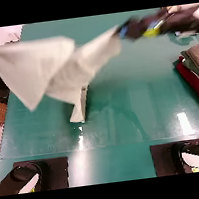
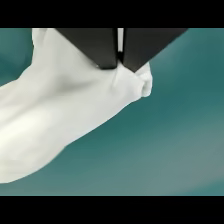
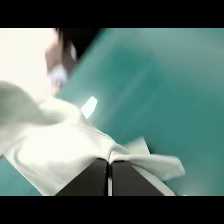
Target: Fold the shirts.
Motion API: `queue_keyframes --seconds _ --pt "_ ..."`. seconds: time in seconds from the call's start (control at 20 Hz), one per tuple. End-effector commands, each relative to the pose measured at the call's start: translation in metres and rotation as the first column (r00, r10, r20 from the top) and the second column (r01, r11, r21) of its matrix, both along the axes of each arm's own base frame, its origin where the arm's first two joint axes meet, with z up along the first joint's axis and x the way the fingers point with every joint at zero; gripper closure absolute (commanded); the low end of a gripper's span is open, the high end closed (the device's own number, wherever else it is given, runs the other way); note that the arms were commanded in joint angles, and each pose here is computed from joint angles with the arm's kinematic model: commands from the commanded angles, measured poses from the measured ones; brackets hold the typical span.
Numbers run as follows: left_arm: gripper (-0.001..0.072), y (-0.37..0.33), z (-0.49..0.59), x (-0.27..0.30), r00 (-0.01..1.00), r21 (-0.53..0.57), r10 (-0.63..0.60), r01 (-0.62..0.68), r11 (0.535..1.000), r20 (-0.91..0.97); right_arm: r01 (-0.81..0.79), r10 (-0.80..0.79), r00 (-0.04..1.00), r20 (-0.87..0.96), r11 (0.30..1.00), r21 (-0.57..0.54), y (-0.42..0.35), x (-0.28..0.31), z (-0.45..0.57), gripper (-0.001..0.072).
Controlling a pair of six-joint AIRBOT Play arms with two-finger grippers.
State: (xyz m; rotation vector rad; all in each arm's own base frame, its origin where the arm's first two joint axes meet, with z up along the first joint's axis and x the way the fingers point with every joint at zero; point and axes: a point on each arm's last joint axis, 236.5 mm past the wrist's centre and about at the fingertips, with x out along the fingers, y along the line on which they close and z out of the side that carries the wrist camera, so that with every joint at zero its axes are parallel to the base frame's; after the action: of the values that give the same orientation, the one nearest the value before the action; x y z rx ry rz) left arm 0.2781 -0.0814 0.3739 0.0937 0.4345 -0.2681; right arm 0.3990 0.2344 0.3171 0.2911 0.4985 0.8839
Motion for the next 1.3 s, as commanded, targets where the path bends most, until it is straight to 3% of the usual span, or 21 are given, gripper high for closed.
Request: queue_keyframes --seconds 0.0,0.15,0.25,0.5,0.55,0.6,0.7,0.8,0.9,1.0,1.1,1.25 --pt "0.0684 0.004 0.094 -0.033 0.968 -0.095 -0.018 0.043 0.995 0.252 0.11 -0.125 0.93 0.345 0.992 0.064 -0.053 -0.058 0.146 0.0696" --pt "0.0684 -0.012 0.142 -0.064 0.921 -0.176 -0.085 0.162 0.971 0.379 0.178 -0.197 0.849 0.49 0.98 0.085 -0.08 -0.111 0.203 0.0696" --pt "0.0684 -0.035 0.166 -0.085 0.877 -0.217 -0.169 0.291 0.932 0.45 0.223 -0.241 0.8 0.55 0.97 0.101 -0.093 -0.139 0.225 0.0696" --pt "0.0684 -0.092 0.203 -0.143 0.723 -0.265 -0.395 0.614 0.744 0.567 0.384 -0.365 0.677 0.639 0.916 0.117 -0.126 -0.176 0.249 0.0696" --pt "0.0685 -0.095 0.202 -0.146 0.717 -0.27 -0.409 0.629 0.729 0.564 0.43 -0.398 0.651 0.647 0.895 0.117 -0.135 -0.178 0.251 0.0696" --pt "0.0685 -0.097 0.196 -0.141 0.726 -0.257 -0.421 0.622 0.74 0.544 0.474 -0.438 0.635 0.637 0.871 0.127 -0.146 -0.176 0.251 0.0696" --pt "0.0685 -0.092 0.162 -0.112 0.798 -0.206 -0.418 0.539 0.817 0.434 0.559 -0.516 0.638 0.571 0.821 0.117 -0.171 -0.161 0.238 0.0697" --pt "0.0685 -0.084 0.093 -0.064 0.907 -0.167 -0.381 0.41 0.897 0.179 0.583 -0.553 0.711 0.435 0.809 0.075 -0.188 -0.138 0.205 0.0697" --pt "0.0685 -0.078 0.007 -0.026 0.932 -0.09 -0.338 0.328 0.94 -0.132 0.548 -0.537 0.811 0.232 0.836 0.017 -0.197 -0.108 0.158 0.0696" --pt "0.0684 -0.083 -0.076 0.0 0.866 -0.049 -0.31 0.317 0.947 -0.392 0.455 -0.455 0.89 0.009 0.889 -0.058 -0.193 -0.08 0.102 0.0697" --pt "0.0684 -0.092 -0.145 0.024 0.788 -0.042 -0.292 0.322 0.946 -0.543 0.365 -0.395 0.902 -0.174 0.913 -0.181 -0.185 -0.049 0.039 0.0696" --pt "0.0684 -0.103 -0.24 0.061 0.706 -0.036 -0.247 0.299 0.953 -0.664 0.265 -0.397 0.866 -0.304 0.88 -0.394 -0.171 0.002 -0.05 0.0695"
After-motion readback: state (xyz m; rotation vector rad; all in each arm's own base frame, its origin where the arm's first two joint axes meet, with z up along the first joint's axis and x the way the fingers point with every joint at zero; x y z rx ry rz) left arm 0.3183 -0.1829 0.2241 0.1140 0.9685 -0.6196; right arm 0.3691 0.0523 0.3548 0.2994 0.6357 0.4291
